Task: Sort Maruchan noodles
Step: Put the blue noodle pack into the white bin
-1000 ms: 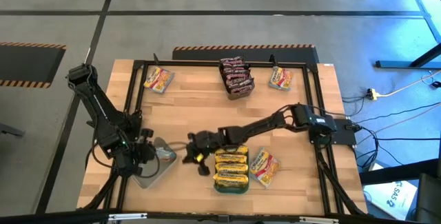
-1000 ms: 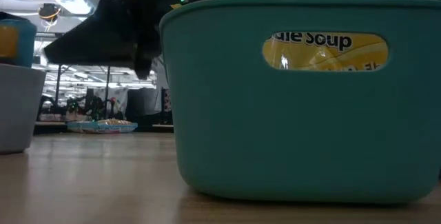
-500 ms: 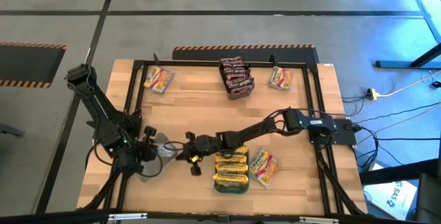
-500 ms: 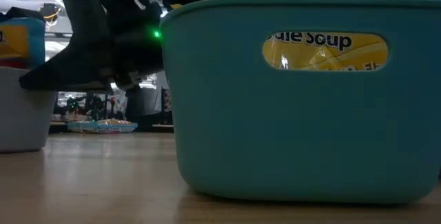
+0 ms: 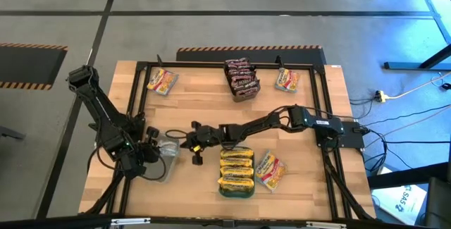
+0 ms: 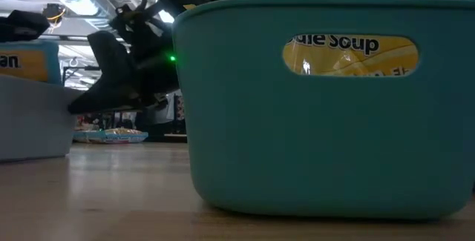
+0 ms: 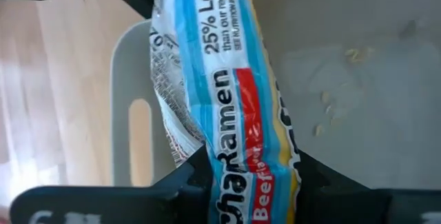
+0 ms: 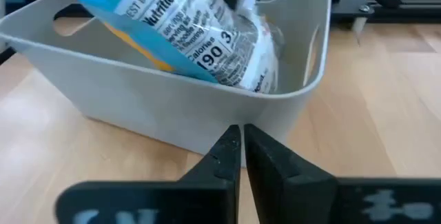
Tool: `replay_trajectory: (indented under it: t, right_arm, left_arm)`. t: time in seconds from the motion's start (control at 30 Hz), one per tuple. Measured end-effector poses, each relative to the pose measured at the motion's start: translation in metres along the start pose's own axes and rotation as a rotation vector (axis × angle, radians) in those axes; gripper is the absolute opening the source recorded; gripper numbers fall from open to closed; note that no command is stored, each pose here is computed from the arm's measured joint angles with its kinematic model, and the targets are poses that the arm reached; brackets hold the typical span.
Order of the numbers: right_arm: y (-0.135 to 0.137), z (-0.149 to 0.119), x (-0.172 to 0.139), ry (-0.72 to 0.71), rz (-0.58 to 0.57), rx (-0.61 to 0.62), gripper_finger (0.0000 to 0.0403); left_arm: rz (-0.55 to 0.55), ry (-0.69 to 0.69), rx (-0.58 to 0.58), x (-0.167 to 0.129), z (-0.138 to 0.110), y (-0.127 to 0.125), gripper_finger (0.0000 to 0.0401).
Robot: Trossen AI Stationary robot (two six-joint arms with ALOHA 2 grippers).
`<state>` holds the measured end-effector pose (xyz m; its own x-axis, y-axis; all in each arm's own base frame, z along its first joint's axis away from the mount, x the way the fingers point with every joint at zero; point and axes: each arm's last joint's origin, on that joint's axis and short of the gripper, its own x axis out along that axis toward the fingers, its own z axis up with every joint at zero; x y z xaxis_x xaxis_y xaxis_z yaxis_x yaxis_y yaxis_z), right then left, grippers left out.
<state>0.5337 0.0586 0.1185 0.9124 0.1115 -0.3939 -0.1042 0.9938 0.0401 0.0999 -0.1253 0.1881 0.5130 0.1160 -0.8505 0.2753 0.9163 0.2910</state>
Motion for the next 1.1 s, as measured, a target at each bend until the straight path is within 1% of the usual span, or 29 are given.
replay_trajectory:
  t: [0.17, 0.23, 0.33, 0.47, 0.73, 0.83, 0.97, 1.1]
  right_arm:
    - [0.001, 0.000, 0.000, 0.001, 0.041, -0.017, 0.0024]
    - [0.002, 0.000, 0.000, 0.002, 0.060, -0.017, 0.0024]
    - [0.005, 0.000, 0.000, 0.005, 0.127, -0.010, 0.0024]
    - [0.013, 0.000, 0.000, 0.000, 0.174, 0.003, 0.0024]
    - [0.021, 0.003, -0.003, 0.002, 0.192, 0.002, 0.0024]
    - [0.020, 0.006, -0.005, 0.010, 0.185, 0.026, 0.0024]
    - [0.020, 0.009, -0.006, 0.009, 0.182, 0.027, 0.0024]
    - [0.020, 0.012, -0.008, 0.012, 0.182, 0.051, 0.0024]
  left_arm:
    - [0.044, -0.015, -0.002, 0.000, 0.000, 0.002, 0.0093]
    - [0.056, -0.017, -0.029, 0.001, 0.001, 0.003, 0.0093]
    - [0.092, -0.031, -0.083, 0.002, 0.002, 0.007, 0.0093]
    - [0.120, -0.037, -0.121, 0.004, 0.004, 0.010, 0.0099]
    - [0.138, -0.028, -0.139, 0.006, 0.005, 0.014, 0.0151]
    - [0.173, -0.036, -0.121, 0.007, 0.006, 0.017, 0.0165]
    - [0.204, -0.046, -0.115, 0.008, 0.007, 0.019, 0.0167]
    - [0.263, -0.065, -0.123, 0.009, 0.009, 0.024, 0.0168]
